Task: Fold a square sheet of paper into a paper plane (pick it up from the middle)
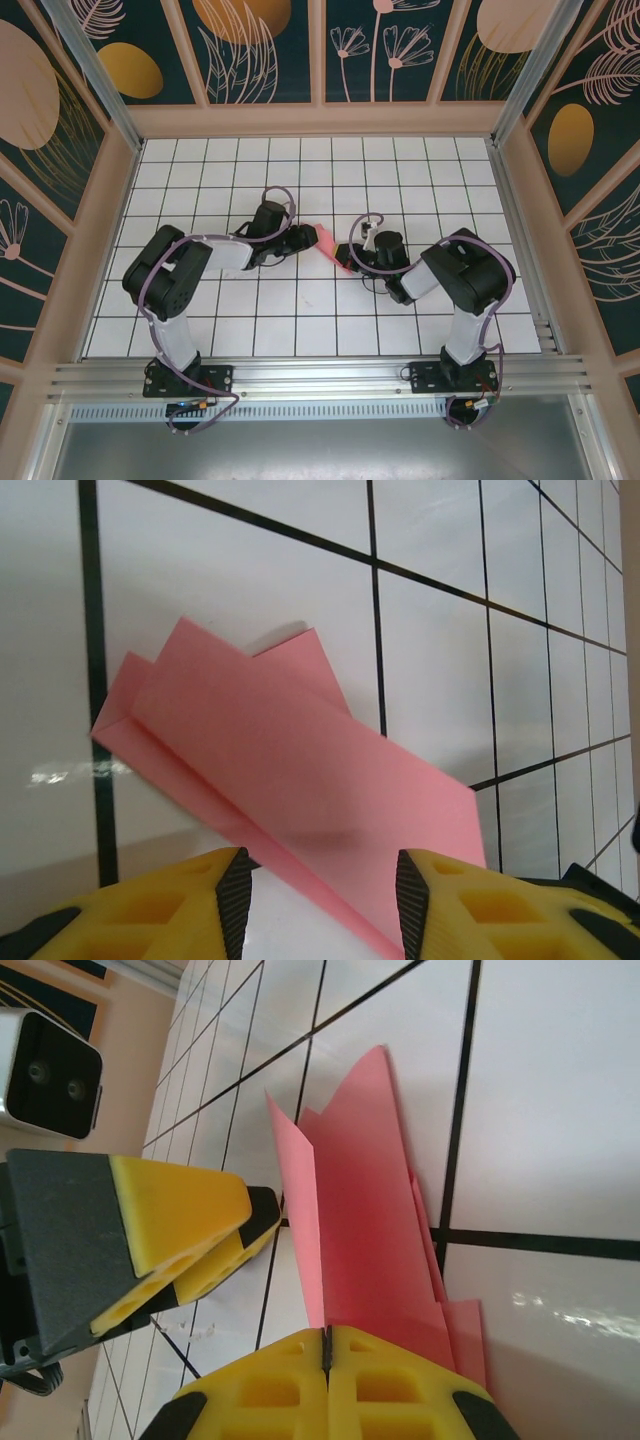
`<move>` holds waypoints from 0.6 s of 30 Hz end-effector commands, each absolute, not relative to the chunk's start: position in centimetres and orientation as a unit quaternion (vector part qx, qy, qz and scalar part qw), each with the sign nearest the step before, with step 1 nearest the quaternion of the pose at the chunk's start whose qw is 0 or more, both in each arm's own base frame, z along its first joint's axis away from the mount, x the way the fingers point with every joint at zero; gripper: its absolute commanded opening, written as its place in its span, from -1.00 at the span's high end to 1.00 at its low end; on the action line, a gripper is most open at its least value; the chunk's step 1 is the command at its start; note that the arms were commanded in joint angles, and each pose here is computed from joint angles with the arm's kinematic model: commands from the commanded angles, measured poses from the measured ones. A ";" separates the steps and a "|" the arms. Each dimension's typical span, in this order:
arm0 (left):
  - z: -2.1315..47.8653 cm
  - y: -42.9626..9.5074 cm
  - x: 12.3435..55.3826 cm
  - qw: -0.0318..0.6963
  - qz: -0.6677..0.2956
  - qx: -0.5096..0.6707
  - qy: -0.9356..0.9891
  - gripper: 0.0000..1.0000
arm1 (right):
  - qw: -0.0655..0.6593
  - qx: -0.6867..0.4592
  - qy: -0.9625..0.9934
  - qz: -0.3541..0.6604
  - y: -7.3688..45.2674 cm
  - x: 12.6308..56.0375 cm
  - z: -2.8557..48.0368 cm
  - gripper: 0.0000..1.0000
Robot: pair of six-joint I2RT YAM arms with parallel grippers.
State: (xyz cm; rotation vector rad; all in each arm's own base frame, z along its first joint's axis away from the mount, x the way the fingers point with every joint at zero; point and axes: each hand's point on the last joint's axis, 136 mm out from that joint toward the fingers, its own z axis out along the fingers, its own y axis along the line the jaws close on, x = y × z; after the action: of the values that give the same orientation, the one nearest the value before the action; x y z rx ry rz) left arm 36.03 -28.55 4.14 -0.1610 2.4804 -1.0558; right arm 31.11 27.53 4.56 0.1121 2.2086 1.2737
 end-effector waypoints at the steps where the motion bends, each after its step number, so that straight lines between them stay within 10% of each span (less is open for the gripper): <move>1: 5.2 -29.9 36.7 0.233 -0.398 -0.031 0.887 0.14 | 0.279 0.064 0.828 0.482 26.9 31.0 3.9 1.00; 18: 3.6 -31.4 37.1 0.214 -0.395 -0.011 0.893 0.26 | 0.252 0.093 0.840 0.471 26.2 30.5 2.3 1.00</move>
State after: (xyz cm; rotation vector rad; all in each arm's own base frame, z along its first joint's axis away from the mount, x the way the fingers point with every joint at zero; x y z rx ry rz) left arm 36.89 -30.53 3.37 -0.0838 2.4901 -1.0791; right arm 30.95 26.76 3.30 0.2089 2.2523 1.2818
